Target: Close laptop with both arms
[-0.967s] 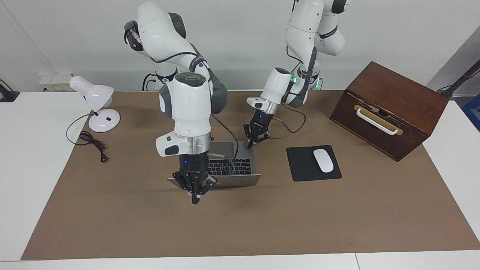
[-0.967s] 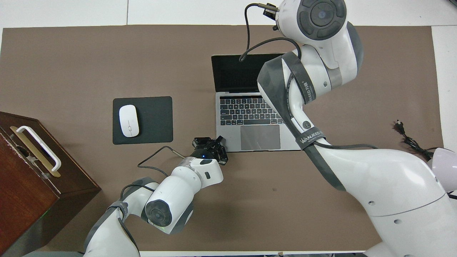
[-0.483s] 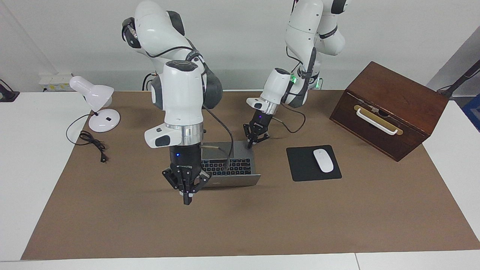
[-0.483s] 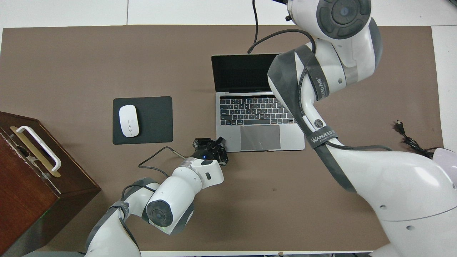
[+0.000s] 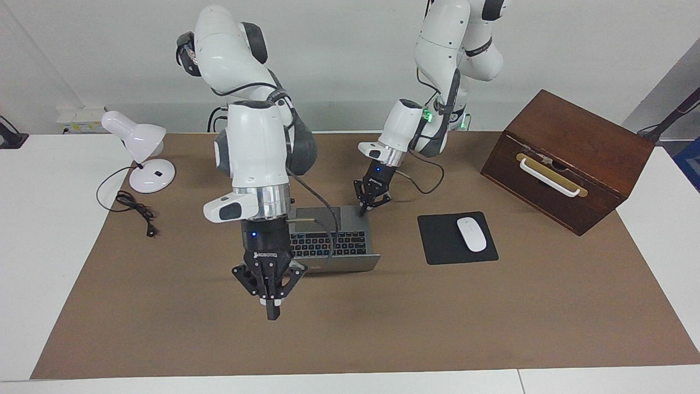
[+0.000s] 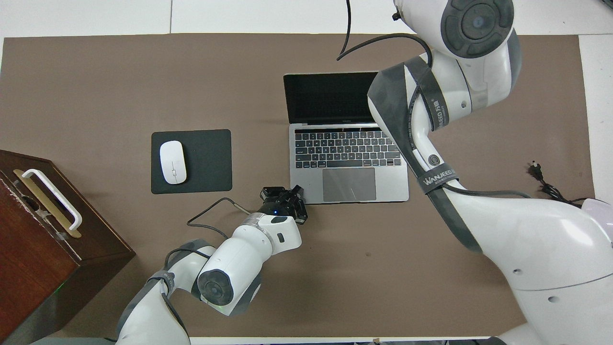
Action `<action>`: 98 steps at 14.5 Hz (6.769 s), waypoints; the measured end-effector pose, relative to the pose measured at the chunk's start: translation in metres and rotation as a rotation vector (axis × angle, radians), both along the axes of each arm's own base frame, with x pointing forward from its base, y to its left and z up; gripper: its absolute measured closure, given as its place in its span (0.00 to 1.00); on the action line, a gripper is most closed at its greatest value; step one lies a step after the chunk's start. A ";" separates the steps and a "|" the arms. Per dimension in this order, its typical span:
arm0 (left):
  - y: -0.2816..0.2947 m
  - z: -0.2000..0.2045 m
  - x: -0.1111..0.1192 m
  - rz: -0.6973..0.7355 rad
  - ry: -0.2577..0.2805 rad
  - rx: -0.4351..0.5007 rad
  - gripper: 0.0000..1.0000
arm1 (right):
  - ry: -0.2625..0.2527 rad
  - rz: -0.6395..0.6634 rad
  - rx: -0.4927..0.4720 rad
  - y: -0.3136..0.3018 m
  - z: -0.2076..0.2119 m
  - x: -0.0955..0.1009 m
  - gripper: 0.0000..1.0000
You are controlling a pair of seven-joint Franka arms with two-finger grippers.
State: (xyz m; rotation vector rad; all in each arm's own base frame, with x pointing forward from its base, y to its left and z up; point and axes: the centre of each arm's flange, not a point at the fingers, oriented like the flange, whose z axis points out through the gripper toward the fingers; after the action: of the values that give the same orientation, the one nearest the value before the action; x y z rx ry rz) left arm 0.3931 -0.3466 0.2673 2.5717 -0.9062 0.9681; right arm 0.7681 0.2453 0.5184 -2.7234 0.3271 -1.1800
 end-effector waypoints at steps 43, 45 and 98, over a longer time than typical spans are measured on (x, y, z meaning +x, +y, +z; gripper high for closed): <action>0.002 -0.001 -0.003 -0.008 -0.011 0.001 0.99 | 0.549 -0.299 0.645 0.010 -0.100 0.005 0.99; 0.002 -0.001 -0.003 -0.008 -0.012 0.002 0.99 | 0.618 -0.331 0.644 0.007 -0.119 0.002 0.99; 0.003 -0.002 -0.005 -0.014 -0.021 0.003 0.99 | 1.159 -0.438 0.491 -0.004 -0.190 -0.071 0.99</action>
State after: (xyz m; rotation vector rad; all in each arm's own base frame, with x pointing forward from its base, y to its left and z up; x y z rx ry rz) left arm 0.3877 -0.3434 0.2651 2.5593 -0.9306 0.9922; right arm 0.6966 0.2414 0.3280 -2.5767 1.1686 0.5468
